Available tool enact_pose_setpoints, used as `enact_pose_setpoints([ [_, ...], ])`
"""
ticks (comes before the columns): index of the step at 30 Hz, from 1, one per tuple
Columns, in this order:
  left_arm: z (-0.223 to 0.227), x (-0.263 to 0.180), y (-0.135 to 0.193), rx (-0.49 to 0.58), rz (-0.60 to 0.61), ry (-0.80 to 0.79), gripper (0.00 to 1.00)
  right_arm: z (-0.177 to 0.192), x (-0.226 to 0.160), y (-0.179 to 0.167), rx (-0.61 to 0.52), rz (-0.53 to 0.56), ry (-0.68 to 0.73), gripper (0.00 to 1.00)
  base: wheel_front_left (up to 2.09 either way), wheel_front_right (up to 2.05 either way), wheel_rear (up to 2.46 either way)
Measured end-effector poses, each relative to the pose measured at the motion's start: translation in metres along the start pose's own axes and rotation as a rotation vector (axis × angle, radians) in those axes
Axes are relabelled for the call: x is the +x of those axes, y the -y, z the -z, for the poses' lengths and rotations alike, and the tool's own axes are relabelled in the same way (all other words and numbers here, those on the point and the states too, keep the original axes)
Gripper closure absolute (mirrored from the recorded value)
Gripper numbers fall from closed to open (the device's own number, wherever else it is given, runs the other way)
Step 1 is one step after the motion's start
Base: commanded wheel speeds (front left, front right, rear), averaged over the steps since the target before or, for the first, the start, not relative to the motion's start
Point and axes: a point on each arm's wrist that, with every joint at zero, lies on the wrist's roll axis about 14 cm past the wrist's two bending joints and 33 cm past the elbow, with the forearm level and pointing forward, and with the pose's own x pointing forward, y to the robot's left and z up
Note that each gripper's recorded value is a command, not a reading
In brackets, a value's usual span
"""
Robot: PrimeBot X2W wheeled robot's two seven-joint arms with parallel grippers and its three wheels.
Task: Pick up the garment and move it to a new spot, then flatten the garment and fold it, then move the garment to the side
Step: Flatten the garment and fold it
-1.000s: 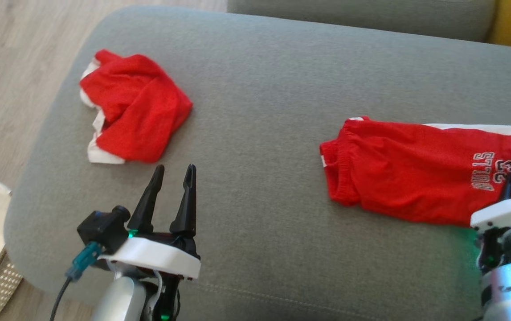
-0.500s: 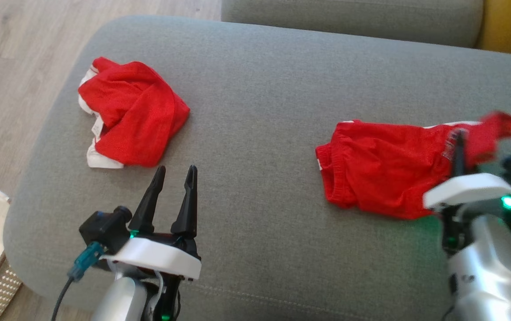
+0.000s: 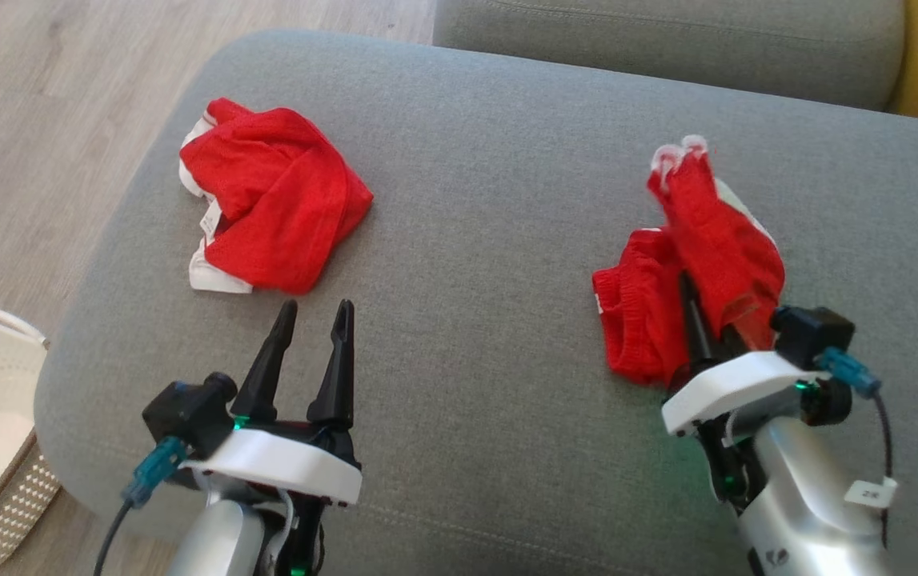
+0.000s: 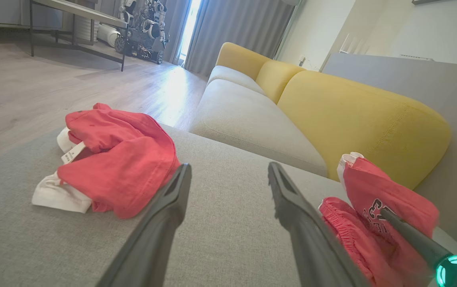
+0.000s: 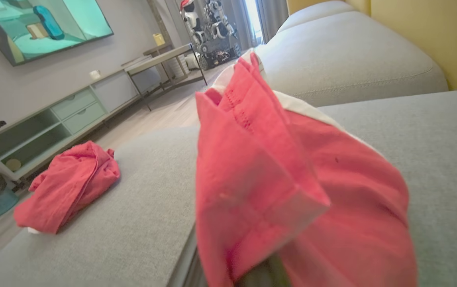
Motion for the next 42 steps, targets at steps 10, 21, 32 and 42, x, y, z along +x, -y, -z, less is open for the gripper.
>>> enact_pose_setpoints([
  [10, 0.005, -0.005, -0.008, 0.0, -0.029, -0.017, 0.0, 0.031, 0.001, -0.018, -0.029, -0.063, -0.109, 0.0, 0.0, 0.0, 0.0],
  [21, 0.008, -0.004, -0.009, -0.009, -0.035, -0.027, 0.0, 0.07, -0.009, -0.044, -0.04, -0.151, -0.26, 0.0, 0.0, 0.0, 0.0],
  [32, 0.011, 0.003, -0.001, -0.013, -0.012, -0.033, 0.0, 0.048, -0.004, -0.042, -0.028, -0.15, -0.182, 0.0, 0.0, 0.0, 0.0],
  [42, -0.002, 0.016, 0.027, -0.047, 0.085, 0.013, 0.0, -0.03, -0.026, 0.027, -0.129, 0.023, 0.072, 0.0, 0.0, 0.0, 0.0],
])
